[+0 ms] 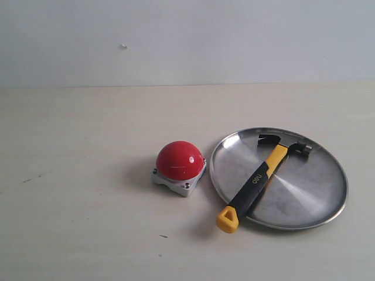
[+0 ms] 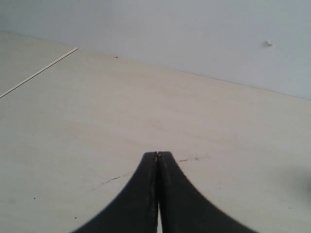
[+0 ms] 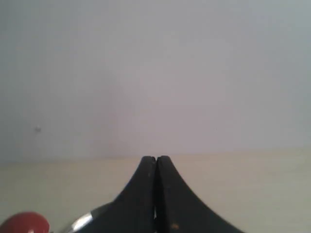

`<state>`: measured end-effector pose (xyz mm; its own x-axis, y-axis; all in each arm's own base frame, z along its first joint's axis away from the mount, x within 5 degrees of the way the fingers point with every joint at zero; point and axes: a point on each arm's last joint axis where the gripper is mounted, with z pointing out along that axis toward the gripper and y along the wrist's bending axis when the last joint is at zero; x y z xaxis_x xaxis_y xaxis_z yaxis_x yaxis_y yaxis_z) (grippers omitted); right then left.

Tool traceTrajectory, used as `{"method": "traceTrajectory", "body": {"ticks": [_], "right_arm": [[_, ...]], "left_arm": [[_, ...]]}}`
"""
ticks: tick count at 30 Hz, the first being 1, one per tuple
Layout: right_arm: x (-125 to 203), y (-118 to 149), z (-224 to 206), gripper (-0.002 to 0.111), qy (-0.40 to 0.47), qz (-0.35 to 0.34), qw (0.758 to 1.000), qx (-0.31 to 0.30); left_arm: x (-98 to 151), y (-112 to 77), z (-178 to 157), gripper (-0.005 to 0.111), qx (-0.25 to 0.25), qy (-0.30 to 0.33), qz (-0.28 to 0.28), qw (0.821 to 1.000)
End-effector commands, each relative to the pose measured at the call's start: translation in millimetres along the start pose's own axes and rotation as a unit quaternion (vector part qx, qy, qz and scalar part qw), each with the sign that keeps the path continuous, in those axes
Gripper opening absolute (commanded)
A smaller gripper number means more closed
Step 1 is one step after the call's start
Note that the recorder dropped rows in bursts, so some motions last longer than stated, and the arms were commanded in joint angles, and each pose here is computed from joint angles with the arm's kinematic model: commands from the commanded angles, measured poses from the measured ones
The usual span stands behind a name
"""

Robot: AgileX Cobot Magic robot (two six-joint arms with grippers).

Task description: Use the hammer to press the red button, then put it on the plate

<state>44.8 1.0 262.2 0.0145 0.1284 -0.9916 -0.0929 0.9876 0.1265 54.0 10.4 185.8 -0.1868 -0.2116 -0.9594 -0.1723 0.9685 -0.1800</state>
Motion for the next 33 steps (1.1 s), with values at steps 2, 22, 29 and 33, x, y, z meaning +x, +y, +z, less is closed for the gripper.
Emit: {"method": "traceTrajectory", "body": {"ticks": [2,22,29,33], "right_arm": [[27,1,3,0.000,0.024,-0.055,0.998,-0.010],[78,-14,7,0.000,0.128,-0.046,0.988,0.069],[78,-13,7,0.000,0.128,-0.043,0.988,0.068],[78,-13,7,0.000,0.128,-0.043,0.988,0.068]], "left_arm": [[0,0.3,0,0.000,-0.002,-0.001,0.002,1.000],[0,0.3,0,0.000,-0.002,-0.001,0.002,1.000],[0,0.3,0,0.000,-0.002,-0.001,0.002,1.000],[0,0.3,0,0.000,-0.002,-0.001,0.002,1.000]]}}
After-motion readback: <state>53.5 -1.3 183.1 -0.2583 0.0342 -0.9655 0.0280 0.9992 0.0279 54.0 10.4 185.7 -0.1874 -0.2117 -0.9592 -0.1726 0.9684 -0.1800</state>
